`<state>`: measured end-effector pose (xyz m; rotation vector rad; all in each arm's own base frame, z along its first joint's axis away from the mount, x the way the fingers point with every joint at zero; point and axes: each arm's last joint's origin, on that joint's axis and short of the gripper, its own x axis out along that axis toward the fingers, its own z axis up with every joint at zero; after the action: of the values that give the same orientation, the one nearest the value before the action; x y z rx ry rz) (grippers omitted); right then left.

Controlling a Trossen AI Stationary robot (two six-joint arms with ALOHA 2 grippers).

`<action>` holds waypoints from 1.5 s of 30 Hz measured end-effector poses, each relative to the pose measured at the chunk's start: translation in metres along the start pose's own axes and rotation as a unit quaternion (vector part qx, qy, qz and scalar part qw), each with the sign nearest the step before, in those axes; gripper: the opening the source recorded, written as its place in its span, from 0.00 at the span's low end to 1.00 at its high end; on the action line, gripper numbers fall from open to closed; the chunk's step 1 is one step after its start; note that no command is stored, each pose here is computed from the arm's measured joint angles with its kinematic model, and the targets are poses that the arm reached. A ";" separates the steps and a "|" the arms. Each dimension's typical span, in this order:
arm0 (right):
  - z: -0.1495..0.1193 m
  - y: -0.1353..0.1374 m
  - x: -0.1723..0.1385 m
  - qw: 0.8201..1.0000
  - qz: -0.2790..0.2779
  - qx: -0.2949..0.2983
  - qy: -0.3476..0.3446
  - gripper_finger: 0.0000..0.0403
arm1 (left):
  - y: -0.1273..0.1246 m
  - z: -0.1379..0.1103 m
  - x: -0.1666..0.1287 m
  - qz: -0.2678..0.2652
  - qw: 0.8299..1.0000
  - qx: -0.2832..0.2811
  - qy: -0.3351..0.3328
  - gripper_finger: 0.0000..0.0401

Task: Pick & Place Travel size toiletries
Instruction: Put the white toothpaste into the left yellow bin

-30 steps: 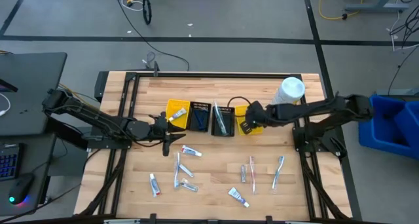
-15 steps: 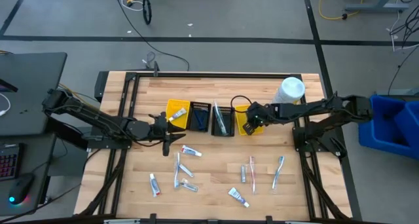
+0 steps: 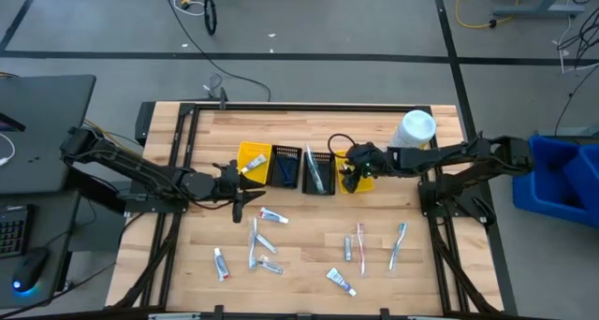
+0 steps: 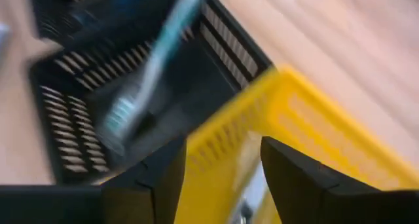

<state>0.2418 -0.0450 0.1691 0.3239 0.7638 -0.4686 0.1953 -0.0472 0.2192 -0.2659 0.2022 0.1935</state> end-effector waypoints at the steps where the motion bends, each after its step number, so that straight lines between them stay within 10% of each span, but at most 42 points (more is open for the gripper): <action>1: 0.005 0.003 -0.002 1.000 0.006 -0.007 -0.011 0.52 | 0.000 0.000 0.000 0.000 1.000 0.000 0.000 0.27; 14: 0.041 0.069 -0.033 0.969 0.132 -0.114 -0.176 0.45 | -0.001 -0.001 0.000 -0.026 1.000 0.001 0.010 0.27; 35: 0.024 0.095 -0.040 0.961 0.176 -0.137 -0.165 0.47 | -0.016 -0.020 0.027 -0.098 0.993 0.060 0.026 0.27; 45: 0.024 0.095 -0.040 0.961 0.176 -0.137 -0.164 0.42 | -0.031 -0.030 0.069 -0.139 0.973 0.118 0.140 0.43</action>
<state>0.2799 0.0368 0.2253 0.1118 0.4245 -0.0714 0.2634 -0.0734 0.1829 -0.0803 0.4606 -0.1485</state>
